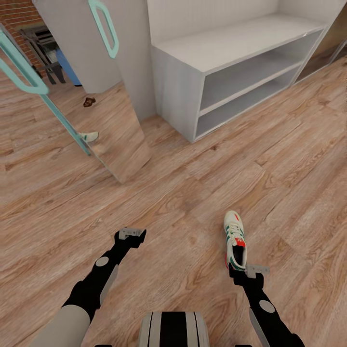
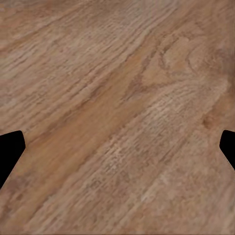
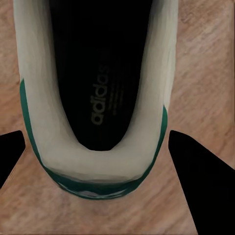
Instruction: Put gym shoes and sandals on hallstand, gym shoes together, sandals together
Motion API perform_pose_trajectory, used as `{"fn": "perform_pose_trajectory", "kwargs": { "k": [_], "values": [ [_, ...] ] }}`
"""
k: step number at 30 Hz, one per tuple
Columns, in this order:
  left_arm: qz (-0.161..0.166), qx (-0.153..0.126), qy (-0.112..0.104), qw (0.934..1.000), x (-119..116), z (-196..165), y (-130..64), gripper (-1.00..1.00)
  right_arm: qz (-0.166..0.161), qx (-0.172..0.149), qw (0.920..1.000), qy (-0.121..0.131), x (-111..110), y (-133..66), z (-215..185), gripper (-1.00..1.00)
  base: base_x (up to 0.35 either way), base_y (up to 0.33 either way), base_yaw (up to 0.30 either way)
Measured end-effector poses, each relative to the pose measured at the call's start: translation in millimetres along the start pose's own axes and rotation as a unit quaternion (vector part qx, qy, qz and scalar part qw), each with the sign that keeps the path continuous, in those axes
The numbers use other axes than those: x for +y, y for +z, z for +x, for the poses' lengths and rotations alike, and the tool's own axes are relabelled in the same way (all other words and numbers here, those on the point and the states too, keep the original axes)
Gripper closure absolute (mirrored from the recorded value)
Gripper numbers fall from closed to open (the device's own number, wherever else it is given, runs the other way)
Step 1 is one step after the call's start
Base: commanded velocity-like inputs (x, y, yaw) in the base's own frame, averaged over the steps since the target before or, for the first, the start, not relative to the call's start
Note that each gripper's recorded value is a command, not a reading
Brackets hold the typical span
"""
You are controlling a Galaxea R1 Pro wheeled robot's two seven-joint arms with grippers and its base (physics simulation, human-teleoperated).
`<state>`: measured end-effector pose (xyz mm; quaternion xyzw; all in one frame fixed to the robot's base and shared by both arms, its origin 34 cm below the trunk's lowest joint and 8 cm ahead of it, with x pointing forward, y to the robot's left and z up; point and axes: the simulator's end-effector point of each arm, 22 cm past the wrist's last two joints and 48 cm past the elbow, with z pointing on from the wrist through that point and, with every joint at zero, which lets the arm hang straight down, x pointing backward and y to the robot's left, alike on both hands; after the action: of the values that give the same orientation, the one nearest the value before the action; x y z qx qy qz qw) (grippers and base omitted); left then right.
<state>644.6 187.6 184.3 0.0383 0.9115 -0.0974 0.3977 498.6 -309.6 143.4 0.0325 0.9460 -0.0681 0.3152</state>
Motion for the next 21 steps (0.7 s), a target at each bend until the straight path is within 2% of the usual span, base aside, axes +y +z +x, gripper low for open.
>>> {"fn": "perform_pose_trajectory", "kwargs": {
  "k": [8, 9, 11, 12, 16, 21],
  "values": [
    [-0.007, -0.013, 0.003, 0.9999, 8, -17, -7.8, -1.00, -0.001, -0.018, 0.9998, 0.004, 0, -4.8, -19, 1.00, 0.000, 0.000, 0.000],
    [-0.017, 0.004, -0.002, 0.9998, 14, 6, -19.4, -1.00, 0.000, -0.022, 0.9998, 0.002, -2, -5.3, -24, 1.00, 0.000, 0.000, 0.000],
    [-0.023, 0.006, -0.005, 0.9997, 18, 11, -25.9, -1.00, 0.000, -0.027, 0.9996, 0.002, -2, -7.0, -30, 1.00, 0.000, 0.000, 0.000],
    [-0.036, 0.027, -0.015, 0.9989, 25, 41, -41.1, -1.00, 0.001, -0.031, 0.9995, 0.001, -4, -7.7, -33, 1.00, 0.000, 0.000, 0.000],
    [-0.056, 0.042, -0.023, 0.9973, 36, 66, -63.4, -1.00, 0.003, -0.043, 0.9991, 0.001, -8, -11.4, -46, 1.00, 0.000, 0.000, 0.000],
    [-0.076, 0.046, -0.035, 0.9954, 50, 76, -82.7, -1.00, 0.004, -0.062, 0.9981, 0.002, -11, -16.8, -66, 1.00, 0.000, 0.000, 0.000]
  ]
}}
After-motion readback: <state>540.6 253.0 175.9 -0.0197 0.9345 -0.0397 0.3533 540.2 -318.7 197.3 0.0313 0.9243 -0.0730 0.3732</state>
